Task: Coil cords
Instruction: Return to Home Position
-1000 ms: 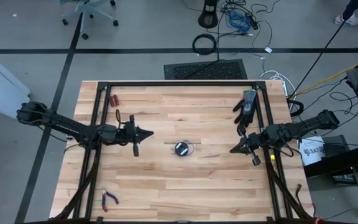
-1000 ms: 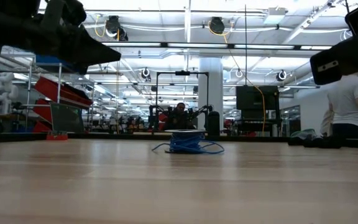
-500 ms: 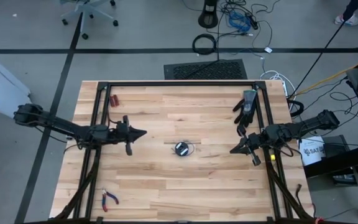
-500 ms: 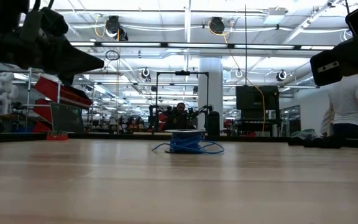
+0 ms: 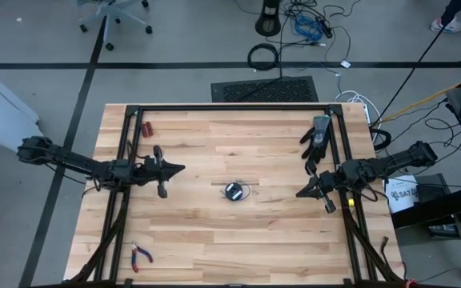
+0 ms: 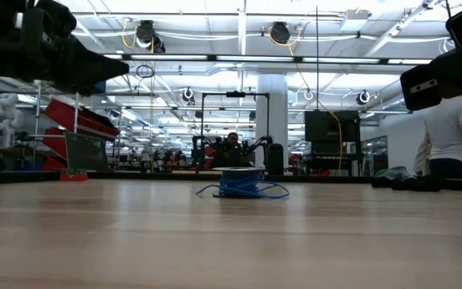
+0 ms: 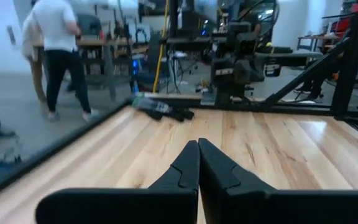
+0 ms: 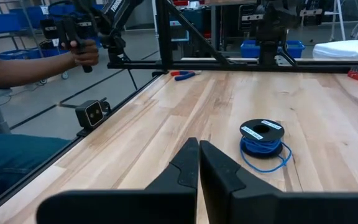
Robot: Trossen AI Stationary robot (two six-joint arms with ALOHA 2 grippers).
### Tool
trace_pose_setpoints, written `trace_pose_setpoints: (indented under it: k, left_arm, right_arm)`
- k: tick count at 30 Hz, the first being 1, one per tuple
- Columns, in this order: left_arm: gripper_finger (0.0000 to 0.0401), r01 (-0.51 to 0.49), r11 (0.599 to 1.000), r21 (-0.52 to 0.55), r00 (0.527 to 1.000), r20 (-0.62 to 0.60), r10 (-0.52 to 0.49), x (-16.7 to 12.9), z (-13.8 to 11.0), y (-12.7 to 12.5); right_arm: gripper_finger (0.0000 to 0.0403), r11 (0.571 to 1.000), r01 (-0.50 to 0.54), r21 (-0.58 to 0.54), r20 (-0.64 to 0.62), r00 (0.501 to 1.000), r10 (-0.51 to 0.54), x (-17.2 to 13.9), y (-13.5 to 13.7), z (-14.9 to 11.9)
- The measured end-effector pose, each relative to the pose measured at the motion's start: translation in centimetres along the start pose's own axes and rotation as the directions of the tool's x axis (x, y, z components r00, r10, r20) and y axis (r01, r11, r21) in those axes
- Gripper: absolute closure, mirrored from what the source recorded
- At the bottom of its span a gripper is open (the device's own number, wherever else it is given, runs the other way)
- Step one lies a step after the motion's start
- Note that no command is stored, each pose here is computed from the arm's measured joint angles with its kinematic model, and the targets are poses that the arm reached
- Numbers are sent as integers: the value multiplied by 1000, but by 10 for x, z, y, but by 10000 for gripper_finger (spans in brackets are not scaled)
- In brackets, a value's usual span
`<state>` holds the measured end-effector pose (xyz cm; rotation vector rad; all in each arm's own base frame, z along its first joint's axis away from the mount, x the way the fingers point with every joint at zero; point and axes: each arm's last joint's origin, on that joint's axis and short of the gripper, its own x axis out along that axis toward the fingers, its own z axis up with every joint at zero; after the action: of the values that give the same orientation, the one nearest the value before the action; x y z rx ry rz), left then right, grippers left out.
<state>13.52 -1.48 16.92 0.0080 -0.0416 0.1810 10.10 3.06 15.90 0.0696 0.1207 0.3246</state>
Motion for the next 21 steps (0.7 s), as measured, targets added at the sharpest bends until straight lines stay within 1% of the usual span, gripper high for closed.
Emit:
trace_pose_setpoints:
  k: [4, 7, 13, 19, 21]
  left_arm:
    - [400, 30, 998, 48, 999, 38, -31, -4, 5, 1]
    - [400, 45, 998, 53, 998, 35, -47, -7, 6, 2]
    - [400, 118, 991, 58, 992, 30, -120, -13, 6, 3]
    - [400, 127, 990, 62, 992, 16, -128, -18, 5, 4]
    - [400, 145, 987, 70, 989, 15, -147, -19, 5, 4]
  right_arm:
    - [403, 1000, 4, 5, 0, 1000, -4, 0, 0, 0]
    - [403, 1000, 28, 9, -3, 1000, -28, 0, -1, 0]
    - [403, 999, 30, 9, -3, 1000, -30, 0, -1, 0]
    - [403, 1000, 27, 9, -3, 1000, -27, 0, -1, 0]
    - [403, 1000, 26, 10, -3, 1000, -26, 0, -1, 0]
